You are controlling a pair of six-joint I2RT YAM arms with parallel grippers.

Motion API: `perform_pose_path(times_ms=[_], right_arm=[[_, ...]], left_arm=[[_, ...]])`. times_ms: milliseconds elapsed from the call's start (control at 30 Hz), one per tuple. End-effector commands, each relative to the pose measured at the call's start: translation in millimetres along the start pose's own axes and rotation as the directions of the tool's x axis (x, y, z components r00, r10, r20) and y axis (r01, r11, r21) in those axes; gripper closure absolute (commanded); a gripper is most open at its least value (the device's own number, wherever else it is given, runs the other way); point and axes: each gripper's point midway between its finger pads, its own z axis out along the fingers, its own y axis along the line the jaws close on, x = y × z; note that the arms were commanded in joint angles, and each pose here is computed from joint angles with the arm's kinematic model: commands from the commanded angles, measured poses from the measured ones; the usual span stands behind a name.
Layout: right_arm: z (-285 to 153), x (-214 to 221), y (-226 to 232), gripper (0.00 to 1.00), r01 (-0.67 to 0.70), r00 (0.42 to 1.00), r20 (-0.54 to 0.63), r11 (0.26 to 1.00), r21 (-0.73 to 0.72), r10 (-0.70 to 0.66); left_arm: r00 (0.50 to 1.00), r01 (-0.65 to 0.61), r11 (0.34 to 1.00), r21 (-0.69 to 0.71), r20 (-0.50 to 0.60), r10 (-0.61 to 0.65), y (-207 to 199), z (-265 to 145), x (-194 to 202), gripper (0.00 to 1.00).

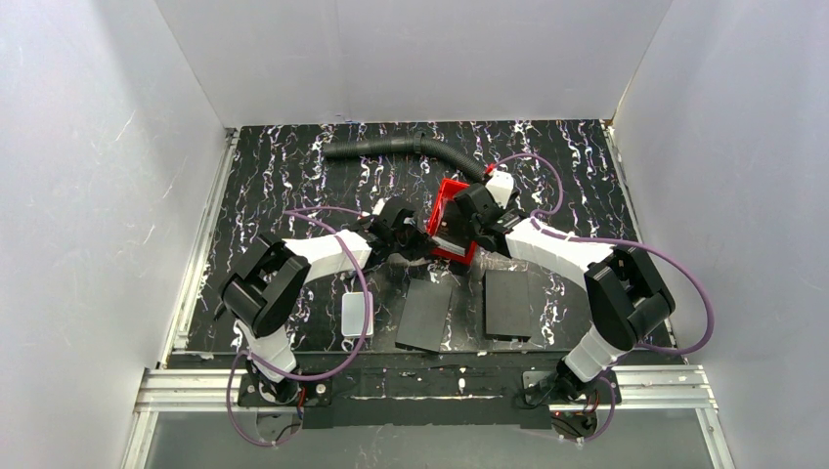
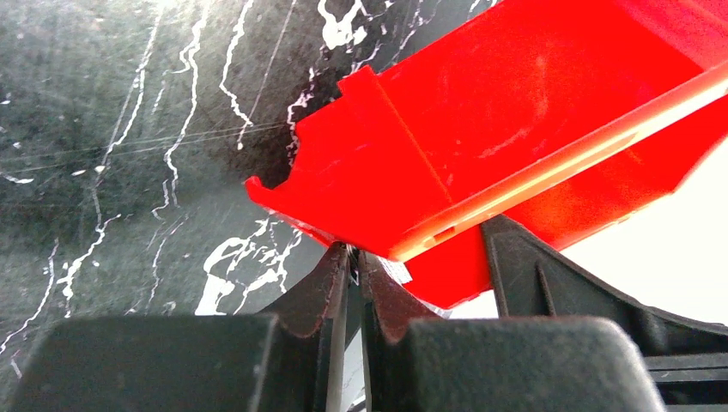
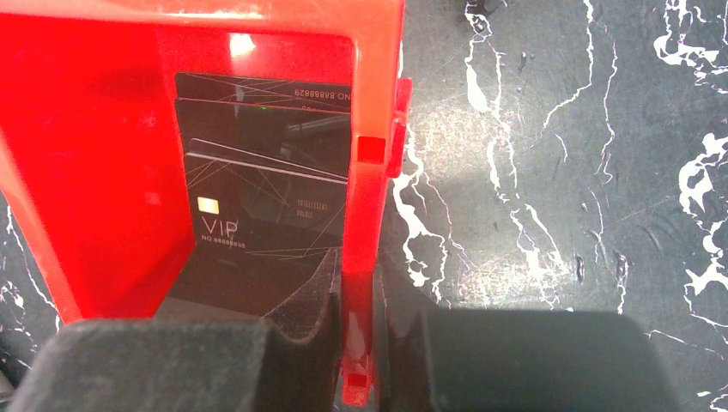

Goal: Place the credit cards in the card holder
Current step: Pick up the credit card from the storage box.

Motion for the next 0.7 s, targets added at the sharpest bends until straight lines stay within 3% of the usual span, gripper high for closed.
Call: perform_pose_path(times_ms=[0, 667], right_arm=[[-2.1, 38.3, -28.2, 0.99, 0.101, 0.988, -0.126, 0.993, 0.066, -0.092], [-0.4, 36.1, -30.8, 0.99, 0.091, 0.988, -0.134, 0.992, 0.085, -0.079]], left_arm=[[1.000, 0.023, 1.000, -0.002, -0.004, -0.023, 0.7, 4.5, -1.9, 0.97], [0.988, 0.144, 0.985, 0.097, -0.072, -0.138, -28.5, -29.4, -3.5, 1.00]])
